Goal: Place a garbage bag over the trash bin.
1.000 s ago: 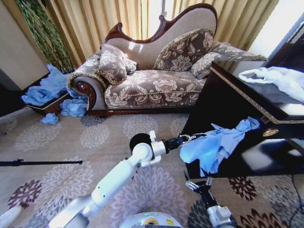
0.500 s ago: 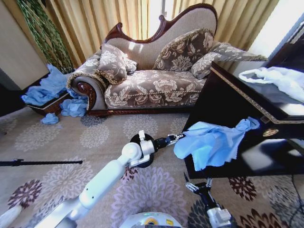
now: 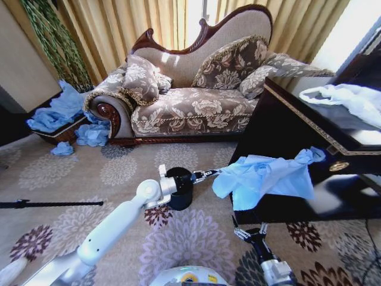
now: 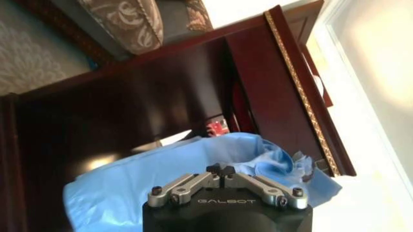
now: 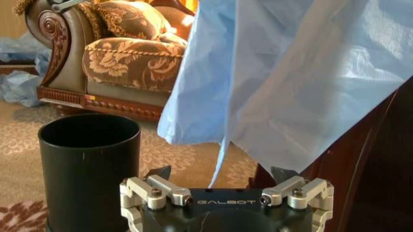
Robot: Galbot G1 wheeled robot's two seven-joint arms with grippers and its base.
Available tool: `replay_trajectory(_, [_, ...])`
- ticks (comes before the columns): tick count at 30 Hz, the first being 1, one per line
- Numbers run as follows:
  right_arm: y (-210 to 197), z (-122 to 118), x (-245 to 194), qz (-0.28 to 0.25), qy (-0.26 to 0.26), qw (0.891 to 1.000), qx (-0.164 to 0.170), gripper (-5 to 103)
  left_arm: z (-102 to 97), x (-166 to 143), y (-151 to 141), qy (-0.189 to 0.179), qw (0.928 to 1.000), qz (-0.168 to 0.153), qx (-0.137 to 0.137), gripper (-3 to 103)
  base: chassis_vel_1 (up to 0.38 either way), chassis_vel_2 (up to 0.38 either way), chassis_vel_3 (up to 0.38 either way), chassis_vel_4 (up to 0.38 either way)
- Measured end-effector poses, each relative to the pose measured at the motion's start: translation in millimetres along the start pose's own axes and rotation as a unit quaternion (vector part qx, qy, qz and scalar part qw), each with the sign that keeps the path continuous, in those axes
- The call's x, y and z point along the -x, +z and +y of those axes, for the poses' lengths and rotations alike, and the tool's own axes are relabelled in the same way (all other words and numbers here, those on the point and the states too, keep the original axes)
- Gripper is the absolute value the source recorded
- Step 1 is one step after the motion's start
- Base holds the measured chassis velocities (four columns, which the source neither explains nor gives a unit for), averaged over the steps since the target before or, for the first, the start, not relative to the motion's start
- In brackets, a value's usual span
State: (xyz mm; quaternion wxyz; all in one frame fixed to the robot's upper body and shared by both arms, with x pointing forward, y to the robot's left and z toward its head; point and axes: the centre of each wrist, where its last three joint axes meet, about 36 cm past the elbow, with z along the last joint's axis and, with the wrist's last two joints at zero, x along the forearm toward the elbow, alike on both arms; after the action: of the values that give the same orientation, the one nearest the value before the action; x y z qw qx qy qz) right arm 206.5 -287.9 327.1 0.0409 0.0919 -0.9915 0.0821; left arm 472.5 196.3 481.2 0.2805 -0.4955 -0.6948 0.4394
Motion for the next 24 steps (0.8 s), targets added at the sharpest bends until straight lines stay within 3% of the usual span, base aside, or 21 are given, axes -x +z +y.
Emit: replay_trajectory(24, [-1.8,-0.3,-1.0,-0.002,0.006,1.0,0.001,100,8.1,-63.0,-24.6,-0.047,0.9978,-0.029,0.035,0,0.0,0.0,0.0,0.0])
